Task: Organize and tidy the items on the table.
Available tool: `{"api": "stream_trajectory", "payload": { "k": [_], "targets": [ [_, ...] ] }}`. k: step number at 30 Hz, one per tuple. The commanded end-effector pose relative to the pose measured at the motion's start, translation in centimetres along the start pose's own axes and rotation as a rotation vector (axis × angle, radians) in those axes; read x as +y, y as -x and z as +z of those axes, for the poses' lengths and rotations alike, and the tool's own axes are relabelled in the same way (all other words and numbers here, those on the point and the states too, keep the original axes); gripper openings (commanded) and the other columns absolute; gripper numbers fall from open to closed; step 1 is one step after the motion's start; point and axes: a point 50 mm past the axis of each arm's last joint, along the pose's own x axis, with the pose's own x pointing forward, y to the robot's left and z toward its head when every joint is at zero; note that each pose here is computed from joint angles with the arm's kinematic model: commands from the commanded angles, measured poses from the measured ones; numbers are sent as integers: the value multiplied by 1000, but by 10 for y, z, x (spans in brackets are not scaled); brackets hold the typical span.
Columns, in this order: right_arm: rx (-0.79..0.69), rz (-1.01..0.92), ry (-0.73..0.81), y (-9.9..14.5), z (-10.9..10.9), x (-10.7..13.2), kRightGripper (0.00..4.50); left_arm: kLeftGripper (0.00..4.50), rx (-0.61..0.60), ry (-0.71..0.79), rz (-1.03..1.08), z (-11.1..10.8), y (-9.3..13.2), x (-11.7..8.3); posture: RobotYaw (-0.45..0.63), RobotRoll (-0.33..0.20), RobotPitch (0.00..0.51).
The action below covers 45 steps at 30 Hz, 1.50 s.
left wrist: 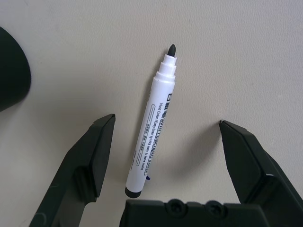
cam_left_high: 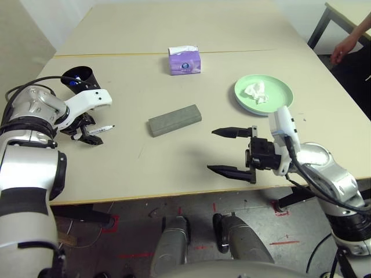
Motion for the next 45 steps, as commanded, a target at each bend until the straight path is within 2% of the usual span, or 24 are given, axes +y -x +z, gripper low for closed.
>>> {"api": "stream_trajectory", "payload": {
  "k": [1, 2, 5, 15, 16, 25, 33, 38, 45],
  "targets": [
    [-2, 14, 6, -2, 2, 1, 4500, 4482, 41, -1, -42, -7, -9, -6, -136, 0, 191],
    [-2, 15, 6, -2, 2, 1, 4500, 4482, 45, -7, -37, -6, -9, -6, -136, 0, 191],
    [-4, 15, 8, -3, 2, 0, 4500, 3849, 55, -32, -28, -5, -6, -4, -138, 0, 190],
    [-6, 7, 17, -2, 4, 0, 4500, 485, 36, -53, -26, 2, -2, -2, -143, 0, 184],
    [-6, 6, 17, -2, 4, 0, 4500, 263, 34, -54, -27, 2, -2, -1, -143, 0, 183],
    [-1, -2, 21, -1, 4, -2, 4500, 253, 8, -40, -36, 4, 3, 0, -134, 0, 179],
    [-13, -28, -1, 2, -1, -5, 4500, 253, -287, 12, -88, 32, 29, 7, -109, 0, 175],
    [-25, -49, -22, 4, -6, -10, 4500, 253, -426, 23, -102, 32, 51, 10, -93, 0, 169],
    [-116, -144, -69, 5, -3, -22, 4500, 253, -802, 166, -69, 30, 86, 17, -72, 0, 160]
  ]
}}
